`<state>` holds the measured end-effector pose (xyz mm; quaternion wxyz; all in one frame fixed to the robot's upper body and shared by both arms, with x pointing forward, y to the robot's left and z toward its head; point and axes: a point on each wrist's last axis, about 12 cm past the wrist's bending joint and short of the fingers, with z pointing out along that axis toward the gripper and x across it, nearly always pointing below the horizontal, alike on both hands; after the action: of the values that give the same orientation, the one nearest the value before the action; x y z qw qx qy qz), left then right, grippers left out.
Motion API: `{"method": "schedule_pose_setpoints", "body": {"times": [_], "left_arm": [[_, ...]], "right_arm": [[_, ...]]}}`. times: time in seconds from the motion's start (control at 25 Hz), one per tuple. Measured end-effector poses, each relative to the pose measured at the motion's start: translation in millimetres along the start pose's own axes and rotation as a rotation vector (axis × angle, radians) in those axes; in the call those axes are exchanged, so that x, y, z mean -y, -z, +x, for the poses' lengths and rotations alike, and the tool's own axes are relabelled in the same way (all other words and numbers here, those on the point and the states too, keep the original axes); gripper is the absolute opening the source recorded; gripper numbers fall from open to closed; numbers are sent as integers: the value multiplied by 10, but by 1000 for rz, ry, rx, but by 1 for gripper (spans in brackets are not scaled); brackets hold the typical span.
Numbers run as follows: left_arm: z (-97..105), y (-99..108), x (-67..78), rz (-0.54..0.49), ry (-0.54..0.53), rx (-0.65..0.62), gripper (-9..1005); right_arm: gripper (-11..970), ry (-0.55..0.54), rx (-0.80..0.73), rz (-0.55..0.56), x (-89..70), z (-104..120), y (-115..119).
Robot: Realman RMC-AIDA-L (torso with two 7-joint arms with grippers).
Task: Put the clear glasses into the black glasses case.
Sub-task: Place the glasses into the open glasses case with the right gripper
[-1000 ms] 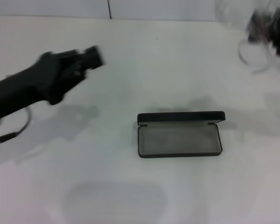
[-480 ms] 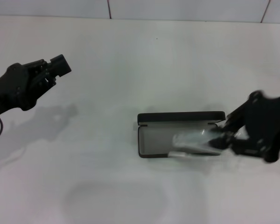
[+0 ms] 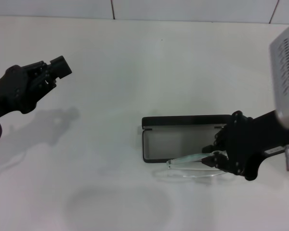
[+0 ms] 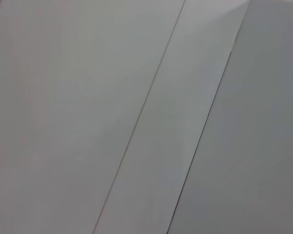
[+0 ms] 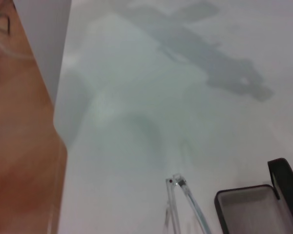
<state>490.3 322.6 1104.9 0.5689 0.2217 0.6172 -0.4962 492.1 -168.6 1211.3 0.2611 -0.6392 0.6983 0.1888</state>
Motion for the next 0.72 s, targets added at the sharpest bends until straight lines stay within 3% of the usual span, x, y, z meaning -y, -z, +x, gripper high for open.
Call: {"method": "schedule_pose_setpoints", "body": {"times": [0.32, 0.72], "left_arm": [[15, 24, -3, -15, 8, 9, 118], [22, 64, 1, -28, 10, 13, 120]], "right_arm": [[134, 125, -111, 91, -165, -116, -234], [136, 181, -121, 191, -244, -95, -434]]}}
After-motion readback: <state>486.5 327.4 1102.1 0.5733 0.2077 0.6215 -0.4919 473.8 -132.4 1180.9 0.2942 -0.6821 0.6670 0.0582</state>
